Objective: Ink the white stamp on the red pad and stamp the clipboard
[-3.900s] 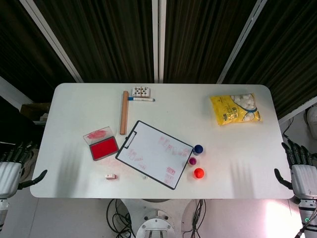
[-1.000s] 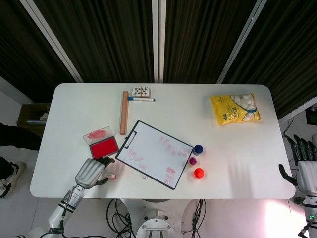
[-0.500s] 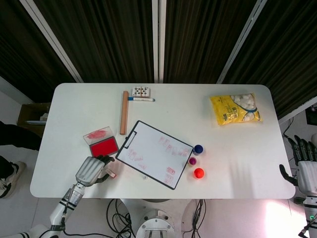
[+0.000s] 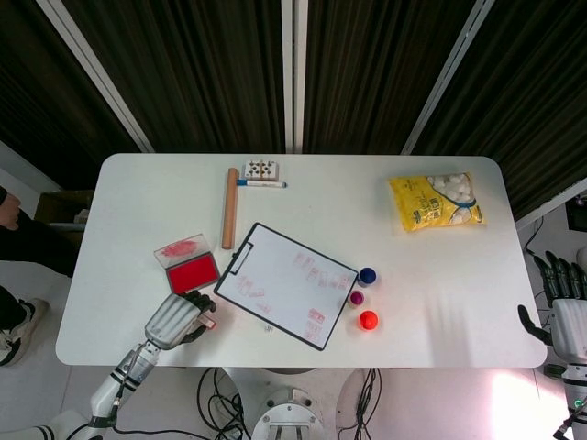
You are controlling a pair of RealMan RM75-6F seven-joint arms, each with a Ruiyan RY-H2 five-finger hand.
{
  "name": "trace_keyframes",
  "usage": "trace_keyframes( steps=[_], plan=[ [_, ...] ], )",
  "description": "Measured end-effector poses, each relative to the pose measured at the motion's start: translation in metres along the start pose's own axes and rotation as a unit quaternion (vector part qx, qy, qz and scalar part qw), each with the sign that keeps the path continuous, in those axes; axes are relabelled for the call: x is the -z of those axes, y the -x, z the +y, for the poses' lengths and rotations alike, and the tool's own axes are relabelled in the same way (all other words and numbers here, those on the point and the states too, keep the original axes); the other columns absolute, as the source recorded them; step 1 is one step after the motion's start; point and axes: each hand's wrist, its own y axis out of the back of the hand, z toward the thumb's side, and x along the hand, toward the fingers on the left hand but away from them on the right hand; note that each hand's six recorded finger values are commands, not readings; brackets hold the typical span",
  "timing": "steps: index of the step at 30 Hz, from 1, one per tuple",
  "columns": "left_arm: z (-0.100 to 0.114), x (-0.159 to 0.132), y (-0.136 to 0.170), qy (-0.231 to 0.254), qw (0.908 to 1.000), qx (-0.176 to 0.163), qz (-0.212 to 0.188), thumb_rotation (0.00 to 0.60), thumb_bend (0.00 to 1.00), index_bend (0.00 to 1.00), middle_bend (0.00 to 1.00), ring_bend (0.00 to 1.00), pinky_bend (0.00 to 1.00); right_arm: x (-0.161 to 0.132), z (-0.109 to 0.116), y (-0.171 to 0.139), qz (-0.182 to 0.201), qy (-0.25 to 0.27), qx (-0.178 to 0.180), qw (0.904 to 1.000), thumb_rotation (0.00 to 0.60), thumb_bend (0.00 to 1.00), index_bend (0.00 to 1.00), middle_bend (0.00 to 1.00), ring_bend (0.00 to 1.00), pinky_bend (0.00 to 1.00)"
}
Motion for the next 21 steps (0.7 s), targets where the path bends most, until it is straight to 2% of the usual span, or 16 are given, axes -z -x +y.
trace_keyframes(
  steps=[21],
  plan=[
    [-0.0029, 0.0033, -0.0007, -0.012, 0.9998, 0.016, 0.0, 0.6, 0.33, 0.49, 0.49, 0.39, 0.65, -0.0012, -0.0027, 0.0002, 0.001, 0.0, -0.003, 1.0, 0.6, 0.27, 0.0, 0.0, 0.0, 0.0]
  ],
)
